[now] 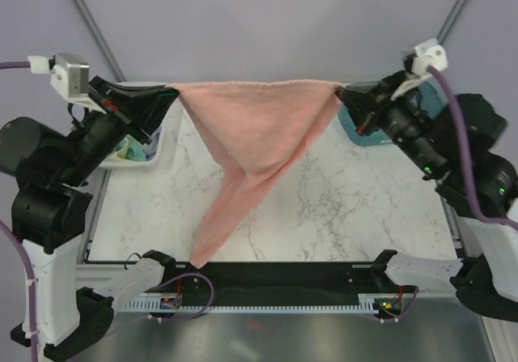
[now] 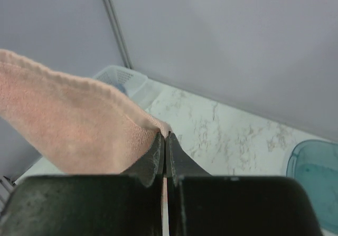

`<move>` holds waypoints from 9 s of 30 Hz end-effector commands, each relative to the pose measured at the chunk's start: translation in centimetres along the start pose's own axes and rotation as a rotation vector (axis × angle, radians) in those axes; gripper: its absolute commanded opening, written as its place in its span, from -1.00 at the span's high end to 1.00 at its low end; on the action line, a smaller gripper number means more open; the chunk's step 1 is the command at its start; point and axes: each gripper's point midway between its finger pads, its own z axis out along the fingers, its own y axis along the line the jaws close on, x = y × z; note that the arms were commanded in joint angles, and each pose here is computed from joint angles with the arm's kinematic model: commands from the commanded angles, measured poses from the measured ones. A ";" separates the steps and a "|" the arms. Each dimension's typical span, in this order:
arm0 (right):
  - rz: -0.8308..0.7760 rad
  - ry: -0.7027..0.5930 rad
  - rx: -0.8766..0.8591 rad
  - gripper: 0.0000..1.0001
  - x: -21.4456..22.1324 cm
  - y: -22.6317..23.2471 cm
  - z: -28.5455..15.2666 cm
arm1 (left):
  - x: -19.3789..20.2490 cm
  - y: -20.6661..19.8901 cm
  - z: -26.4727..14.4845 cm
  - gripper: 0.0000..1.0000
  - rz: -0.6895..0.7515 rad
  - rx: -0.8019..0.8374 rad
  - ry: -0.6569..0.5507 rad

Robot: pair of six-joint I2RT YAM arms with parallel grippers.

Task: Fold and stack the towels
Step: Flatten out the crumpled towel, then fold the towel

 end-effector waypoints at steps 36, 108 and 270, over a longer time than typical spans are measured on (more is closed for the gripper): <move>-0.229 -0.511 0.208 1.00 -14.3 -4.5 -7.4 | -7.3 -1.7 0.6 0.95 -0.026 0.027 -0.173; -0.228 -0.261 0.122 1.00 1.9 -19.0 28.1 | 7.7 25.2 23.2 0.96 0.246 -0.406 -0.105; 0.444 0.800 0.340 -0.01 39.2 -8.7 -4.3 | 41.5 9.1 -10.7 -0.16 -0.157 -0.797 1.003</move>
